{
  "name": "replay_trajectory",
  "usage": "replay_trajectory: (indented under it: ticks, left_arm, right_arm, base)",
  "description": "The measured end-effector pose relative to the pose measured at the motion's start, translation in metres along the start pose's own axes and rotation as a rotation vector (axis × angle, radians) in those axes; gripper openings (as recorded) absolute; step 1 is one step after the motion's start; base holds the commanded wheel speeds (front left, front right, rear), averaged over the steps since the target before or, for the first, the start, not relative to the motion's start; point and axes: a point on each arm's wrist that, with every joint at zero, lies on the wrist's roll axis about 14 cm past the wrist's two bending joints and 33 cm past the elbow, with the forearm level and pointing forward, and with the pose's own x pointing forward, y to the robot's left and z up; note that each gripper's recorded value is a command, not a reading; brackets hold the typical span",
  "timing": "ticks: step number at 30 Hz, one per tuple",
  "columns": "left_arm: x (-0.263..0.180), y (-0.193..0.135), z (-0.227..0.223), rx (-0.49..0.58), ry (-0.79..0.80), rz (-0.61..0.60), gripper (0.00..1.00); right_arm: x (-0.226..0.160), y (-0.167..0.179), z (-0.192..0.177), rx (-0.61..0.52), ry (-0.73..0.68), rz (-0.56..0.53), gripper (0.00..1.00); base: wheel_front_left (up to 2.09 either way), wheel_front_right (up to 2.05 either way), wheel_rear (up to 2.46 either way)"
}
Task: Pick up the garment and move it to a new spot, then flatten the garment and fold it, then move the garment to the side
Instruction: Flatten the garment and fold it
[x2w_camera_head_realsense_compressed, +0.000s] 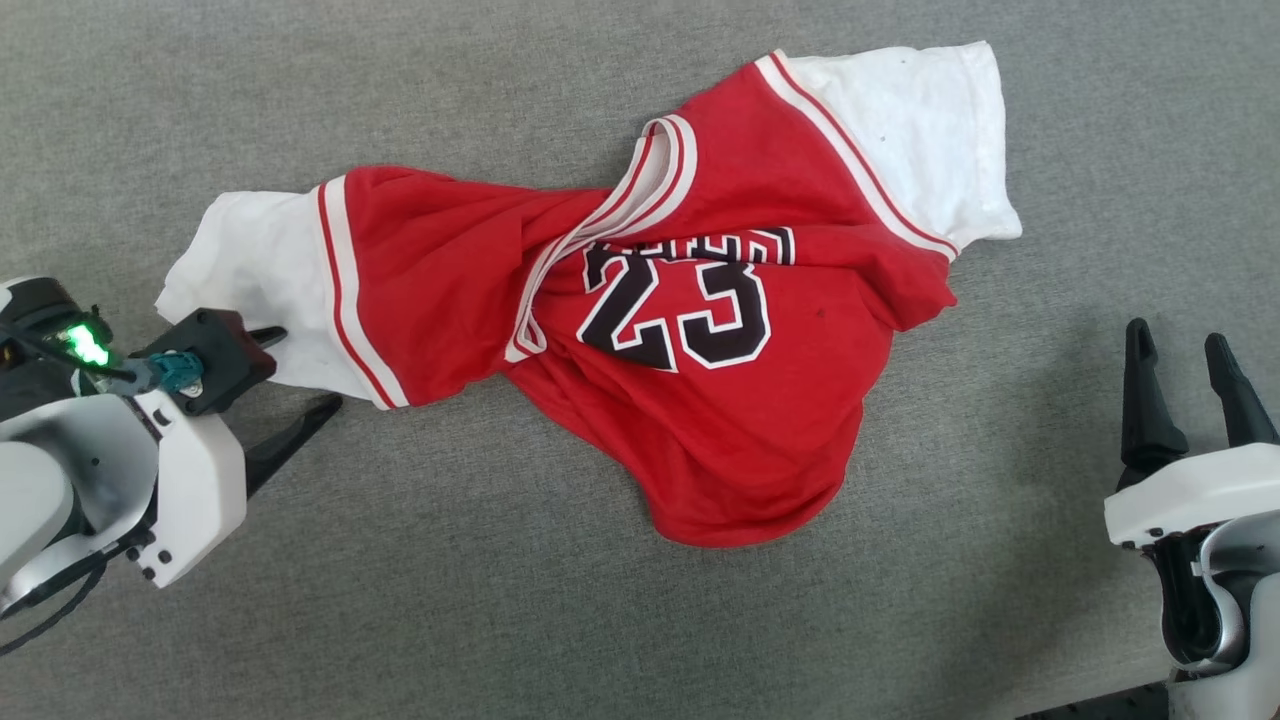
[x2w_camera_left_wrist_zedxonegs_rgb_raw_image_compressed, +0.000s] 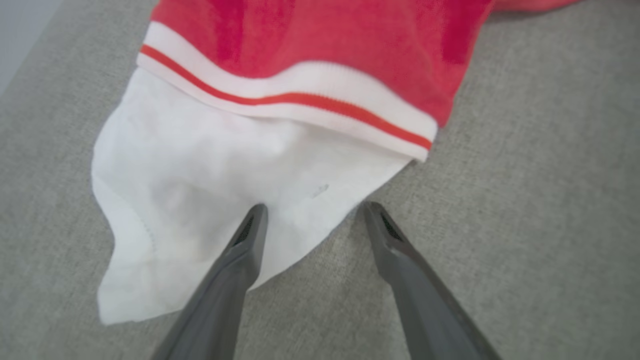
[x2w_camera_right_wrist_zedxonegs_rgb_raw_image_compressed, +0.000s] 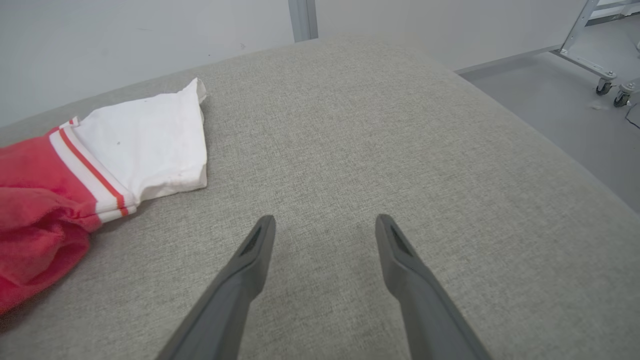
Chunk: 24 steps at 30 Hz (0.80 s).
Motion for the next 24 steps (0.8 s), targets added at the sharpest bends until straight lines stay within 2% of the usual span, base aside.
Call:
replay_trajectory:
  ticks: [2,3,10,17,20,24]
  left_arm:
    - [0.003,0.0,0.0,0.0,-0.004,-0.001,0.22]
    - [0.003,0.001,0.0,-0.002,-0.004,0.0,0.0]
    - [0.005,0.002,0.002,-0.014,-0.027,0.008,0.0]
    - [0.003,0.002,0.007,-0.028,-0.06,0.013,0.0]
    - [0.004,-0.001,0.008,-0.031,-0.072,0.009,0.0]
    - [0.006,-0.004,0.008,-0.043,-0.09,0.006,0.0]
  right_arm:
    - [0.002,0.001,0.0,-0.003,0.0,0.003,1.0]
    - [0.002,0.002,0.0,-0.007,0.001,0.005,1.0]
    - [0.012,0.024,0.004,-0.064,0.012,0.059,1.0]
    - [0.043,0.102,0.021,-0.306,0.106,0.278,1.0]
    - [0.06,0.121,0.026,-0.408,0.198,0.34,1.0]
    - [0.086,0.143,0.043,-0.473,0.272,0.393,1.0]
  base:
    - [0.0,0.0,0.0]
    - [0.0,0.0,0.0]
    - [0.0,0.0,0.0]
    - [0.0,0.0,0.0]
    - [0.0,0.0,0.0]
    - [0.0,0.0,0.0]
